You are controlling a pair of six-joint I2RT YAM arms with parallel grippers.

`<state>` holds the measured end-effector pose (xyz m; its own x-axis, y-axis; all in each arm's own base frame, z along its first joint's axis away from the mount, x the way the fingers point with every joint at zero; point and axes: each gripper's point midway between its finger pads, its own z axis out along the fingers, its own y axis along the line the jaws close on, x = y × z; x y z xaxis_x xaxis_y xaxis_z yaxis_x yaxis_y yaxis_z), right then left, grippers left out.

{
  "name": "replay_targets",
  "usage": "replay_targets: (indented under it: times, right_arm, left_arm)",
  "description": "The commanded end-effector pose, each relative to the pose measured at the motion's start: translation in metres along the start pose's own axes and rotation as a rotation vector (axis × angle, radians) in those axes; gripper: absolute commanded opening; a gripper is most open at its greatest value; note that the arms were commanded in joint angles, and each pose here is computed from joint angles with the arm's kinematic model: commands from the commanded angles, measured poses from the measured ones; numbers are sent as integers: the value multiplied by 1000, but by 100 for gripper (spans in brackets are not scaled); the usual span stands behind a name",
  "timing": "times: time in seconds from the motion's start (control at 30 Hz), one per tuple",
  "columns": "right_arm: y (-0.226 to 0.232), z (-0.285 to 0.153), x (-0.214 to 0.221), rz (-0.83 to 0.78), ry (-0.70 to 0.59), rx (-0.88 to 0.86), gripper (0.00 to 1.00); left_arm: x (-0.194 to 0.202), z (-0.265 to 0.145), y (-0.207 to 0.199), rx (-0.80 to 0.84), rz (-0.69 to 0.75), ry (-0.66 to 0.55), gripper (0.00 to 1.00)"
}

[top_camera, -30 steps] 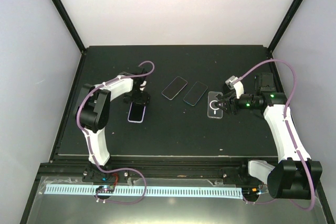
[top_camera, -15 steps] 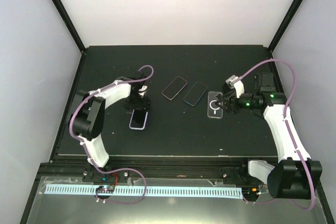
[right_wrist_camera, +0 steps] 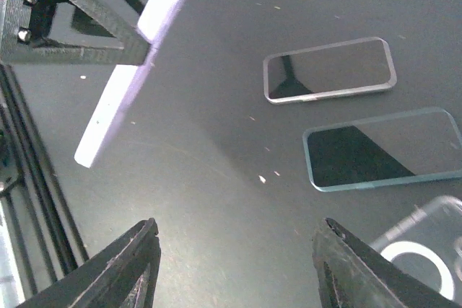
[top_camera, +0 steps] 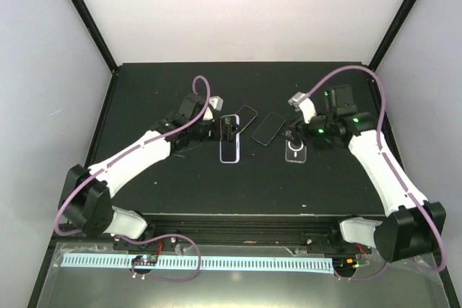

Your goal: Take the phone out of the phone case

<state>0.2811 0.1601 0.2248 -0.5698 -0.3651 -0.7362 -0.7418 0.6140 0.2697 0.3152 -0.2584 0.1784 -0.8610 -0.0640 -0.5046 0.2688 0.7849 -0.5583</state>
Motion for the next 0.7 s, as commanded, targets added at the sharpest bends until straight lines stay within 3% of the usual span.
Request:
replay_targets:
  times: [0.0, 0.27, 0.67]
  right_arm:
    - [21, 25, -25, 13, 26, -35, 59]
    - [58, 72, -39, -7, 55, -77, 59]
    - [100, 113, -55, -71, 23, -166, 54]
  left_arm:
    - [-57, -33, -50, 149, -79, -305, 36]
    - [-82, -71, -55, 163, -157, -525, 34]
    - [-79, -74, -56, 162, -161, -524, 34]
